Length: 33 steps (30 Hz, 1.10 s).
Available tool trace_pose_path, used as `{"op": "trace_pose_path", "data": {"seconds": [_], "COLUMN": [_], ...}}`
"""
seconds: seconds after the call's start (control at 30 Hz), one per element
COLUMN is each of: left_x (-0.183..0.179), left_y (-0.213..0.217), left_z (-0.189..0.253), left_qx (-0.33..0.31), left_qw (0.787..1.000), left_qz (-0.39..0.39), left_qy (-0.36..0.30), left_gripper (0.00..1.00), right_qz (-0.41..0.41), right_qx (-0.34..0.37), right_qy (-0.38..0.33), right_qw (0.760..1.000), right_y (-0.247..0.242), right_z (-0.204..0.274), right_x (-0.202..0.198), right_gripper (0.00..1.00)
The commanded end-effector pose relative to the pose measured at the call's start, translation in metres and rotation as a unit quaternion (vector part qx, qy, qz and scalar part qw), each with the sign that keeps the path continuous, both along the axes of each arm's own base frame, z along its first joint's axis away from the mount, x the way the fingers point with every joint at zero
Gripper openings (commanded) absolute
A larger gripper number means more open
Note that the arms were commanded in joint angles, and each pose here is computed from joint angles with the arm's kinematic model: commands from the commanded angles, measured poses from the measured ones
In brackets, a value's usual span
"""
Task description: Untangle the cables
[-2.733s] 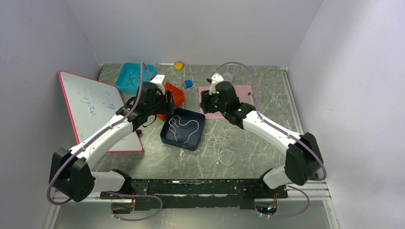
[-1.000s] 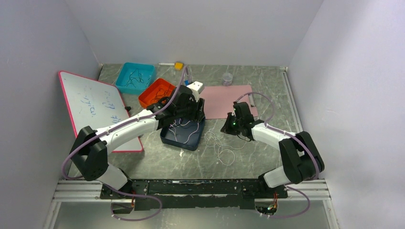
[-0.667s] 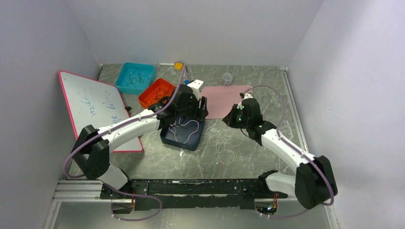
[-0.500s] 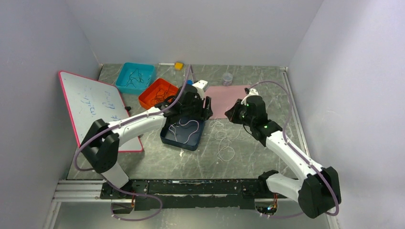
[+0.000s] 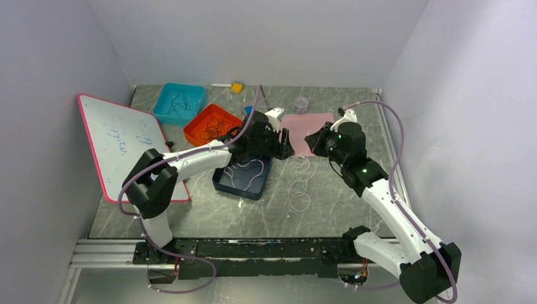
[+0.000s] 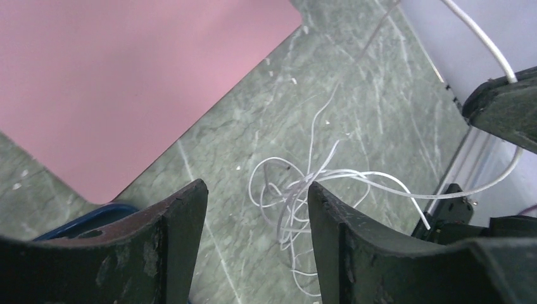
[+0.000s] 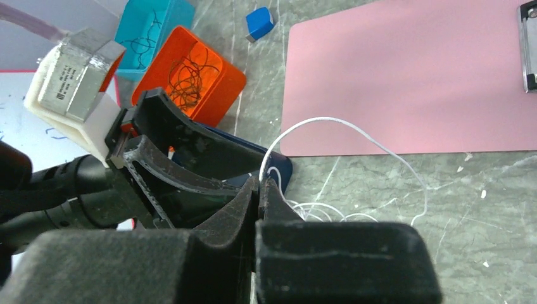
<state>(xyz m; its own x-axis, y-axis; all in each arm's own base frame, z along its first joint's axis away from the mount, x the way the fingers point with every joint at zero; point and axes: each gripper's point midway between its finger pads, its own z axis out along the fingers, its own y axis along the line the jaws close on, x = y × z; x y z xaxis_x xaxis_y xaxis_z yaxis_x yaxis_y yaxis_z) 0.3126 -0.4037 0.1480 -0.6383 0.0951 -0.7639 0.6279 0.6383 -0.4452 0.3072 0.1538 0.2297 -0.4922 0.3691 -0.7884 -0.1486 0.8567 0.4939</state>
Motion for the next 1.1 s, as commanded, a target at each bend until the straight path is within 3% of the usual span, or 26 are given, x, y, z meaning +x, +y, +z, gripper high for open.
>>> {"op": "trace_pose_path", "data": {"seconds": [0.0,0.27,0.7,0.87,1.07], "left_x": [-0.006,-0.030,-0.032,-0.033,-0.039], "left_y": [-0.026,-0.027,-0.041,-0.043,-0.040], "left_z": [0.033,0.031,0.017,0.007,-0.008], "left_qx": [-0.070,-0.103,-0.112,-0.108,-0.097], "left_qw": [0.996,0.989,0.986,0.986,0.987], "left_qz": [-0.052,-0.104,-0.123,-0.126,-0.126], "left_qy": [-0.019,-0.020,-0.007,0.002,0.017], "left_gripper": [0.64,0.64,0.61,0.55,0.41], "right_qz": [-0.018,-0.026,-0.011,-0.014,-0.031], "right_qx": [0.015,0.018,0.050,0.059,0.052], "right_qy": [-0.018,-0.028,-0.042,-0.055,-0.079], "right_qw": [1.000,0.999,0.998,0.997,0.995], "right_y": [-0.005,-0.007,0.003,0.002,-0.008], "right_z": [0.022,0.034,0.055,0.068,0.088], "right_x": [0.001,0.005,0.005,0.004,0.003], "right_gripper": [0.00,0.00,0.00,0.00,0.00]}}
